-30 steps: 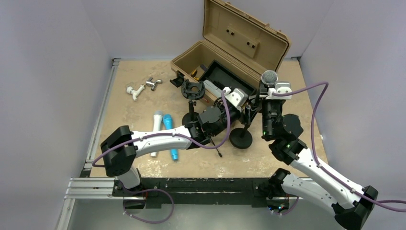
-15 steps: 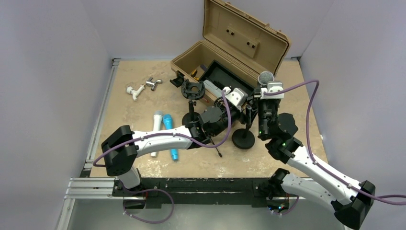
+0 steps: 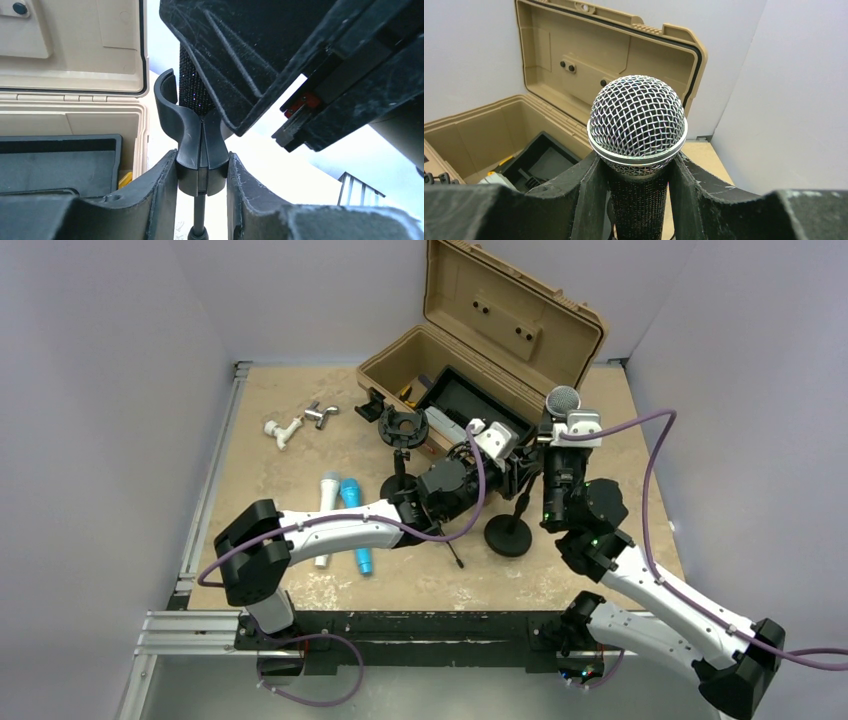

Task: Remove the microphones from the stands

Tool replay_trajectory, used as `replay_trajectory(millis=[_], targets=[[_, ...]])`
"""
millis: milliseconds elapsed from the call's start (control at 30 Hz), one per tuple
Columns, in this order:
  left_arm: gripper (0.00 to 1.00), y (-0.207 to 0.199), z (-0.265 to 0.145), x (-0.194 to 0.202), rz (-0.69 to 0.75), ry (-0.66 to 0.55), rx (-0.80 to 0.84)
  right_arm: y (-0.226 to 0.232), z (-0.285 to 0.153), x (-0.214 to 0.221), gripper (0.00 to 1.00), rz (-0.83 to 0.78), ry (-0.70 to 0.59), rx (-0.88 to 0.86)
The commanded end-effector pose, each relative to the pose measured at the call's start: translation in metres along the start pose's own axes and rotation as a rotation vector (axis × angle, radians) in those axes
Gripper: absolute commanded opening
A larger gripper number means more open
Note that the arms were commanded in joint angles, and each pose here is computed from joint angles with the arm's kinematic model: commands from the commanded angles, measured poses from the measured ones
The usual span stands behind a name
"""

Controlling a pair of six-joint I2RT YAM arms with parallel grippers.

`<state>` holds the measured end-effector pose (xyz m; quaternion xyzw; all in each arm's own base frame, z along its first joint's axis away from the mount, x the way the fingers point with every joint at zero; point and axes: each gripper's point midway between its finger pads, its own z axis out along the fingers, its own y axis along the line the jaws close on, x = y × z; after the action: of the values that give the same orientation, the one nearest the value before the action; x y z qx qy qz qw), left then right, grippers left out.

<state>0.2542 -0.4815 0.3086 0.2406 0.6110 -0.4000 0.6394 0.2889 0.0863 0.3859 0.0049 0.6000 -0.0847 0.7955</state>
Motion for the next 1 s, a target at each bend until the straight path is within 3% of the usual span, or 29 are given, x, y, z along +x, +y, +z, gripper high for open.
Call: replay_trajectory(millis=[0, 400, 667, 833, 967], targets=[[0.0, -0.005, 0.003, -0.025, -0.043, -0.07, 0.042, -0.02, -0.001, -0.038, 0.0, 0.1, -0.092, 0.055], [0.0, -0.023, -0.026, -0.015, -0.026, -0.082, 0.183, -0.078, -0.013, -0.128, 0.0, 0.215, -0.202, 0.104], [0.0, -0.031, -0.045, -0.005, -0.016, -0.061, 0.258, -0.106, -0.015, -0.191, 0.0, 0.416, -0.26, 0.119], [0.0, -0.027, -0.043, 0.003, -0.017, -0.047, 0.238, -0.081, -0.016, -0.198, 0.0, 0.377, -0.322, -0.016], [0.0, -0.026, -0.032, -0.003, -0.064, -0.02, 0.203, -0.028, -0.015, -0.193, 0.0, 0.243, -0.35, -0.239]])
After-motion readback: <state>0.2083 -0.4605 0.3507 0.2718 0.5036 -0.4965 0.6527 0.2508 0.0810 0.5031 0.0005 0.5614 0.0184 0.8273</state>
